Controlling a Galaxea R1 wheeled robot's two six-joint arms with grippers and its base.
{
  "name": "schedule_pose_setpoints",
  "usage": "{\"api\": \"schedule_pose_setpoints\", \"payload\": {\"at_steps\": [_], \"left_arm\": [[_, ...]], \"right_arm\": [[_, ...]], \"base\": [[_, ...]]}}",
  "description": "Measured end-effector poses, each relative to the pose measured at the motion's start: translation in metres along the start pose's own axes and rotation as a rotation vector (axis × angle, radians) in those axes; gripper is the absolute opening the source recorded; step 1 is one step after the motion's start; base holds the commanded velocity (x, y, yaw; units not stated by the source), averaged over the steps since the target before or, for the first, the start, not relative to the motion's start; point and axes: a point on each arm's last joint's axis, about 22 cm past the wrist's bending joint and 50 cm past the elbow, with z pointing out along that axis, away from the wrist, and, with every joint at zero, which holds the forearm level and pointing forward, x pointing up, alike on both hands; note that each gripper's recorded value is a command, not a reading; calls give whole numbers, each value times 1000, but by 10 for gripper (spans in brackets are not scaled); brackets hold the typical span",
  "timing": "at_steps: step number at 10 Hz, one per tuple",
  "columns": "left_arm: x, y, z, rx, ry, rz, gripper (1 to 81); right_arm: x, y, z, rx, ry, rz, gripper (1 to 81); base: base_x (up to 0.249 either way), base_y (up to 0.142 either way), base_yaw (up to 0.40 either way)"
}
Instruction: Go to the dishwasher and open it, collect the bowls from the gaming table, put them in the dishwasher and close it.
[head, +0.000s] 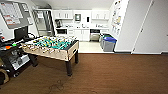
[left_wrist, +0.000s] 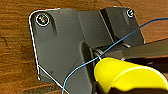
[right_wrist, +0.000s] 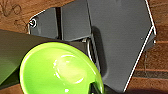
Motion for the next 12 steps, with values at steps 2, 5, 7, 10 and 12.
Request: {"api": "schedule_pose_setpoints", "payload": {"at_steps": [2, 5, 7, 10, 12], "left_arm": [[1, 0, 0, -1, 1, 0, 10], [1, 1, 0, -3, 3, 0, 10], [1, 1, 0, -6, 6, 0, 10], [-5, -1, -2, -1, -1, -2, 10], [-1, 3, 0, -10, 7, -1, 10]], "right_arm": [[0, 0, 0, 1, 2, 0, 10], [0, 0, 0, 0, 1, -1, 10], [0, 0, 0, 0, 2, 0, 10], [-4, 0, 0, 0, -2, 1, 10], [1, 0, 0, -1, 2, -1, 10]], "base": [[117, 0, 0], [120, 0, 0], [120, -30, 0], [120, -61, 0], [120, -61, 0]]}}
